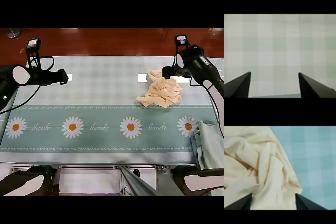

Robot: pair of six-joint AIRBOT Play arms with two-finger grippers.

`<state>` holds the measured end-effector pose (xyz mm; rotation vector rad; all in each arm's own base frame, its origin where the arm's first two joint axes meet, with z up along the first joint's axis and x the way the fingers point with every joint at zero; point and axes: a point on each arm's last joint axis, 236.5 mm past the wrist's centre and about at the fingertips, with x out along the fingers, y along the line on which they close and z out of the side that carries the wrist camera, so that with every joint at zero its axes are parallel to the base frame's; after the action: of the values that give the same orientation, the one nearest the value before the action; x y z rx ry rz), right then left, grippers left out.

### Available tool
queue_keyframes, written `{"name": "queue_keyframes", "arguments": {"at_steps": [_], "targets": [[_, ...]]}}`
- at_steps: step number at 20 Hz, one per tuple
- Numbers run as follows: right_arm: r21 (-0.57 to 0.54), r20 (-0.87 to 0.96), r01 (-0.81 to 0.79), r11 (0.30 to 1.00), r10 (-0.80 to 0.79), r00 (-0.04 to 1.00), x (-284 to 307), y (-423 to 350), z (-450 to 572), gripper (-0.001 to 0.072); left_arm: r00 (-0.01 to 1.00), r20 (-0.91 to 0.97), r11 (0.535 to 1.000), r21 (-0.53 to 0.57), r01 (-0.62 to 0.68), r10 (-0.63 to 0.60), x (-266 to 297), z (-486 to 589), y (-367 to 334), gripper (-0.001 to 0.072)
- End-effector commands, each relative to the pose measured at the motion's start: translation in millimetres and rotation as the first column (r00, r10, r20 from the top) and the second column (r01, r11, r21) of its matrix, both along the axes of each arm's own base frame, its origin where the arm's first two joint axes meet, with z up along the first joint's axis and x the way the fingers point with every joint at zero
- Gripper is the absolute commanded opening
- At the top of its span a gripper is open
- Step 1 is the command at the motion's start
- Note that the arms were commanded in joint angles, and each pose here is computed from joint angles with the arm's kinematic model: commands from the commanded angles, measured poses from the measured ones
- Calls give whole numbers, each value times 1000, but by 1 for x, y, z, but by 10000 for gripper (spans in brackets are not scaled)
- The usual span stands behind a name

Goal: Fold the shirts.

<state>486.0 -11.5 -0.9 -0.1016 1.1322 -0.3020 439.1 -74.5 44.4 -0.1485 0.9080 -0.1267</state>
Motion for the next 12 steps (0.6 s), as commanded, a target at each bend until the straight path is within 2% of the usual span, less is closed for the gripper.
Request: {"name": "queue_keyframes", "arguments": {"at_steps": [1, 4, 5, 6, 7, 9, 12], "targets": [[203, -175, 120, 972, -84, 981, -20, 6, -58, 619, 1000, 10, 1000, -2, -5, 5, 5, -3, 0, 704], [328, -342, 113, 938, 7, 940, -47, 39, -98, 615, 997, -73, 1000, 0, 14, -14, -7, -20, -5, 704], [355, -368, 103, 929, 37, 929, -53, 48, -101, 587, 994, -110, 1000, 3, 21, -20, -15, -24, -6, 704], [387, -381, 94, 917, 66, 922, -57, 57, -99, 358, 989, -143, 1000, 8, 29, -28, -22, -28, -6, 704], [410, -382, 77, 909, 94, 919, -59, 62, -93, 60, 983, -178, 998, 24, 51, -46, -31, -31, -3, 704], [419, -340, 33, 907, 123, 933, -53, 62, -62, 37, 962, -250, 989, 62, 131, -112, -53, -33, 3, 704], [413, -79, -109, 904, 155, 985, -16, 64, 47, 37, 953, -269, 984, 62, 165, -142, -81, -7, 8, 704]]}}
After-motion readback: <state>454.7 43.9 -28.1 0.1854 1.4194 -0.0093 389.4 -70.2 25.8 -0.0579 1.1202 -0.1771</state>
